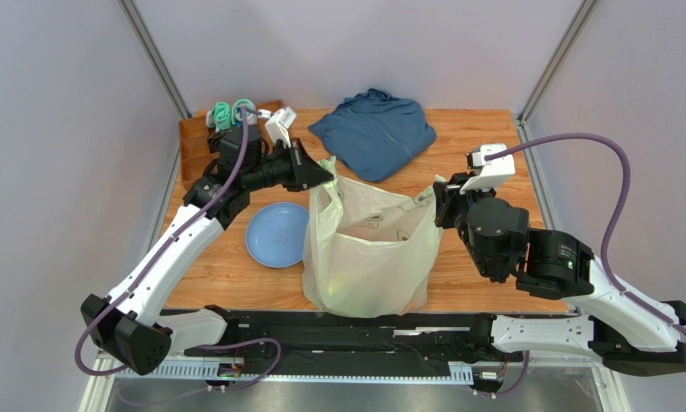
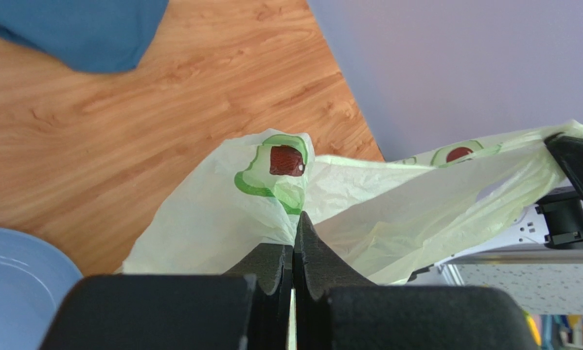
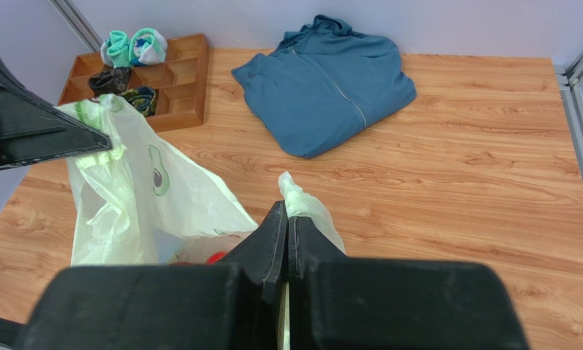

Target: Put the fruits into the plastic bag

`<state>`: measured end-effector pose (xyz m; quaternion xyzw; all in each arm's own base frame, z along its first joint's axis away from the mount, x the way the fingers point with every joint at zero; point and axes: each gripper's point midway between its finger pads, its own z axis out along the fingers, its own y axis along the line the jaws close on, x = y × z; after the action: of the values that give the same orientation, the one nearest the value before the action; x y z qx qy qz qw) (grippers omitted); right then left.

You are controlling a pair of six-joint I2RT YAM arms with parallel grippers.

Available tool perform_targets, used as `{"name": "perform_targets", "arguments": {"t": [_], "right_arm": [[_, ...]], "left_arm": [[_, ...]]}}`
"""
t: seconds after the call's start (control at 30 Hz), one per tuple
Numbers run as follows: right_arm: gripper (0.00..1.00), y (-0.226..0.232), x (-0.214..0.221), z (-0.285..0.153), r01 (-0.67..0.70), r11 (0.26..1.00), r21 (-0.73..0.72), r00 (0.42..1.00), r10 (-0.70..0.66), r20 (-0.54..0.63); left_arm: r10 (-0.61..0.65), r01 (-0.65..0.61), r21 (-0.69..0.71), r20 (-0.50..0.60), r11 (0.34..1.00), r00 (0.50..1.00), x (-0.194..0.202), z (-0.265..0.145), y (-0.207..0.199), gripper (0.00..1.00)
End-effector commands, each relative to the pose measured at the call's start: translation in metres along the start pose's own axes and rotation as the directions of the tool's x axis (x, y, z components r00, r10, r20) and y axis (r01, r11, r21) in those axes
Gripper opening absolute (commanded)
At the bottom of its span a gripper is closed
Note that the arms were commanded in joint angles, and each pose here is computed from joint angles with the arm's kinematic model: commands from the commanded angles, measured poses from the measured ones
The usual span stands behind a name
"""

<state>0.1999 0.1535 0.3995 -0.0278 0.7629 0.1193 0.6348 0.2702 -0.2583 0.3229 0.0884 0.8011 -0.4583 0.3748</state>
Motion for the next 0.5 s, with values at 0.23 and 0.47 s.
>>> {"name": "perform_targets", "arguments": {"t": [0.23, 0.47], "right_arm": [[0.0, -0.027, -0.053, -0.005, -0.013, 0.996, 0.089, 0.993, 0.002, 0.115], [0.0, -0.034, -0.006, 0.015, 0.013, 0.992, 0.124, 0.999, -0.017, 0.035]], "left_arm": [[0.185, -0.191, 0.005, 0.223, 0.982, 0.957, -0.059, -0.033, -0.038, 0.0], [0.187, -0.186, -0.02, 0.088, 0.982, 0.978, -0.031, 0.002, -0.002, 0.0]]}}
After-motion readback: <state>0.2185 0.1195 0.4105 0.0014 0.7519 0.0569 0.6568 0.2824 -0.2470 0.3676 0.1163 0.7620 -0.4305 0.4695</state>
